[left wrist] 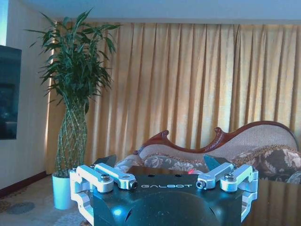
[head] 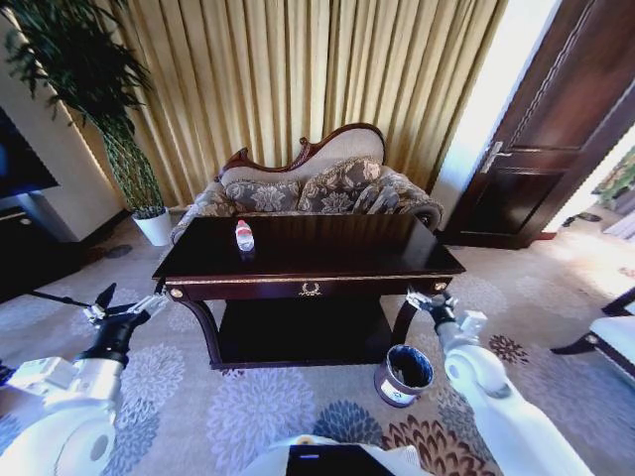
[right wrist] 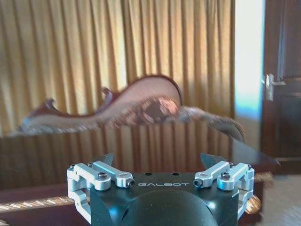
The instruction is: Move to the front of the table and place the trash on the table into the trash bin.
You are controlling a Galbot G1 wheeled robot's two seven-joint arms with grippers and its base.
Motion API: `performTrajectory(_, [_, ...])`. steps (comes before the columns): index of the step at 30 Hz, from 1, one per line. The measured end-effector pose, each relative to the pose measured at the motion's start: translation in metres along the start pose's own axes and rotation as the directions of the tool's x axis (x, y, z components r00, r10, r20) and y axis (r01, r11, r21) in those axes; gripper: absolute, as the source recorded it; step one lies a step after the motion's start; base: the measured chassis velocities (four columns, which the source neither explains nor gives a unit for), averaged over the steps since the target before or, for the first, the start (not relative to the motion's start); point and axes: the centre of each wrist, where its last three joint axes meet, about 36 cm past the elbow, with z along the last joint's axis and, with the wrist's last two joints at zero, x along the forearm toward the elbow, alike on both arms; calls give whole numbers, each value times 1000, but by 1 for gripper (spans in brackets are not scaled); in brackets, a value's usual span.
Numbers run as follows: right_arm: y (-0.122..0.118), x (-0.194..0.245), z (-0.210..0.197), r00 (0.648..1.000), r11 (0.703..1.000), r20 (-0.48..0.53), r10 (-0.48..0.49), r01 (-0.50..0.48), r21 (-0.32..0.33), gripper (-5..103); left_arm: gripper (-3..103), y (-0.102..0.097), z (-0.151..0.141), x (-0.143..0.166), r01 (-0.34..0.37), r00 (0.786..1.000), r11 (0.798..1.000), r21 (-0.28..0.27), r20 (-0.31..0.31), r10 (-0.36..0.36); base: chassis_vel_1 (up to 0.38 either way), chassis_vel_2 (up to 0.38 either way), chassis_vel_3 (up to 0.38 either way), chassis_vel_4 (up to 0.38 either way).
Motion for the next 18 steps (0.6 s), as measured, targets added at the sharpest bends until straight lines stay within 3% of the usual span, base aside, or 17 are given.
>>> performTrajectory(8, [33,34,-36,995,996,56,-88,86,34,100,100,-2,0,-1,-20,1000,1000,10,-18,20,0,0,0,0])
performTrajectory(18, [45,49,-53,987,991,94,-132,130,29,100,100,-3,0,-2,-39,999,999,1,-30,39,0,0,0,0])
